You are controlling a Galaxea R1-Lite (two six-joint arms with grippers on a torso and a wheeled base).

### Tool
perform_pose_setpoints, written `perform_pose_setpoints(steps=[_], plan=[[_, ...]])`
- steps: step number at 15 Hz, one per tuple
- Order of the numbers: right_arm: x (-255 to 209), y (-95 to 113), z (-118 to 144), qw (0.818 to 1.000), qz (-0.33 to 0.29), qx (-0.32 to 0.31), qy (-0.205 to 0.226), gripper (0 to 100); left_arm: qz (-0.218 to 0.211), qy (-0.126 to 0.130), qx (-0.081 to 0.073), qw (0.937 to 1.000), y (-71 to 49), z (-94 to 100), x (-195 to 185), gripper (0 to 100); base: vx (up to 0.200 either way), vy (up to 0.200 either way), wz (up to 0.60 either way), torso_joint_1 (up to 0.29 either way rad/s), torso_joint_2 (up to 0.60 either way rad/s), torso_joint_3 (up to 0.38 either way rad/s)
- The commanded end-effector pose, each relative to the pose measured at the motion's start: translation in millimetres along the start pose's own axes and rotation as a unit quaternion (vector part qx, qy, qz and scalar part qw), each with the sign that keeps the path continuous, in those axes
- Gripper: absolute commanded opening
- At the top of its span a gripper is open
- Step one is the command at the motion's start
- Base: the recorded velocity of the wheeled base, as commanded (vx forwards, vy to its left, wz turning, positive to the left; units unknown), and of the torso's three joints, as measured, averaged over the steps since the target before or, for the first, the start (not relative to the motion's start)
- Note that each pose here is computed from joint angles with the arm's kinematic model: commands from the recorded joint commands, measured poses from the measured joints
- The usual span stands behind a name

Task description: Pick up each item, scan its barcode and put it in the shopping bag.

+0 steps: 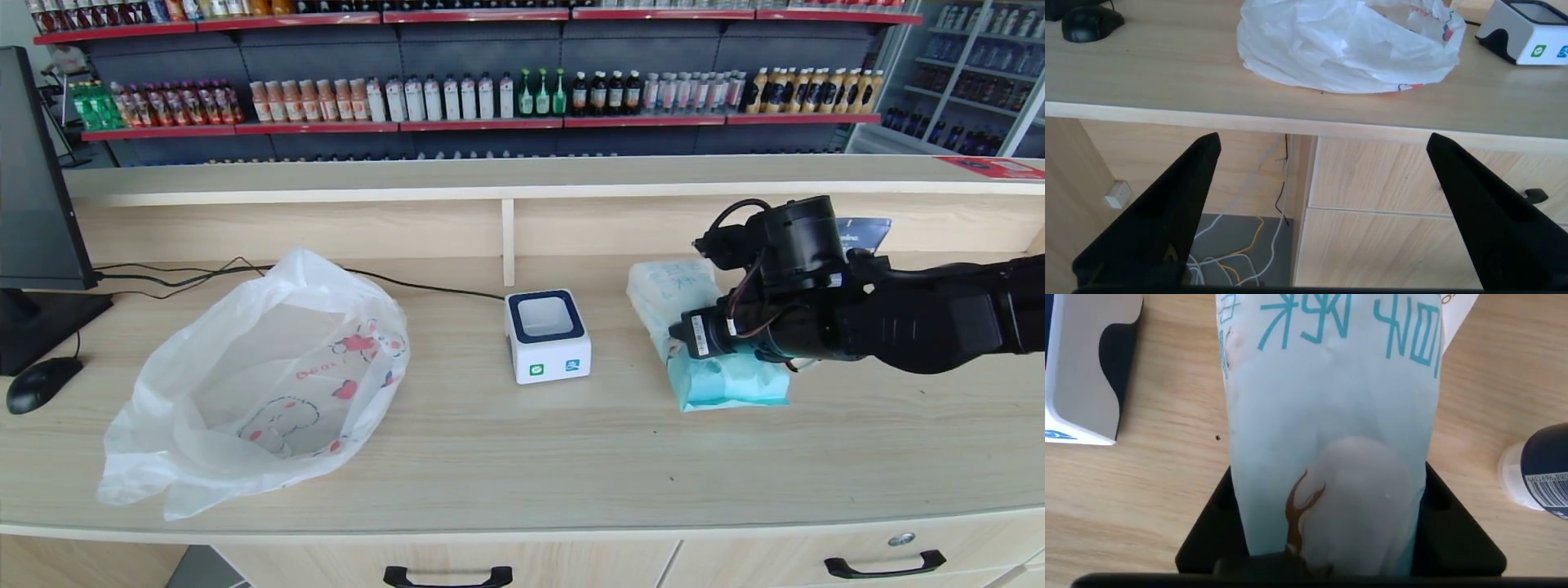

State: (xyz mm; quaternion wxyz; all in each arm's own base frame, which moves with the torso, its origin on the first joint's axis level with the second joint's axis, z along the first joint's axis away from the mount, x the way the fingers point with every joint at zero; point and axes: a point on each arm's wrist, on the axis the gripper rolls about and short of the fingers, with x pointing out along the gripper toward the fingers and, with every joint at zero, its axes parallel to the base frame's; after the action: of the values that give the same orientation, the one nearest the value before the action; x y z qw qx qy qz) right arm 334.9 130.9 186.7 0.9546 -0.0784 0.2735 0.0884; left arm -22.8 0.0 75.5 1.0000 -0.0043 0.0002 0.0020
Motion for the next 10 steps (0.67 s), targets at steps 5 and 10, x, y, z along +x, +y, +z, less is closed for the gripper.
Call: perform_pose_setpoints(steps=[5,10], plan=[[-65.0,9.5,4.1,0.999,0.004,-0.009,-0.048,0,0.000,0.000,0.000,1.0000,0.0,0.0,0.0,100,0.000,0.000,0.00,0.000,0.00,0.000],[-130.6,12.8,-14.6,0.996,0.025,-0.018,-0.089,0,0.000,0.000,0.000,1.0000,0.0,0.0,0.0,100,0.000,0.000,0.00,0.000,0.00,0.000]])
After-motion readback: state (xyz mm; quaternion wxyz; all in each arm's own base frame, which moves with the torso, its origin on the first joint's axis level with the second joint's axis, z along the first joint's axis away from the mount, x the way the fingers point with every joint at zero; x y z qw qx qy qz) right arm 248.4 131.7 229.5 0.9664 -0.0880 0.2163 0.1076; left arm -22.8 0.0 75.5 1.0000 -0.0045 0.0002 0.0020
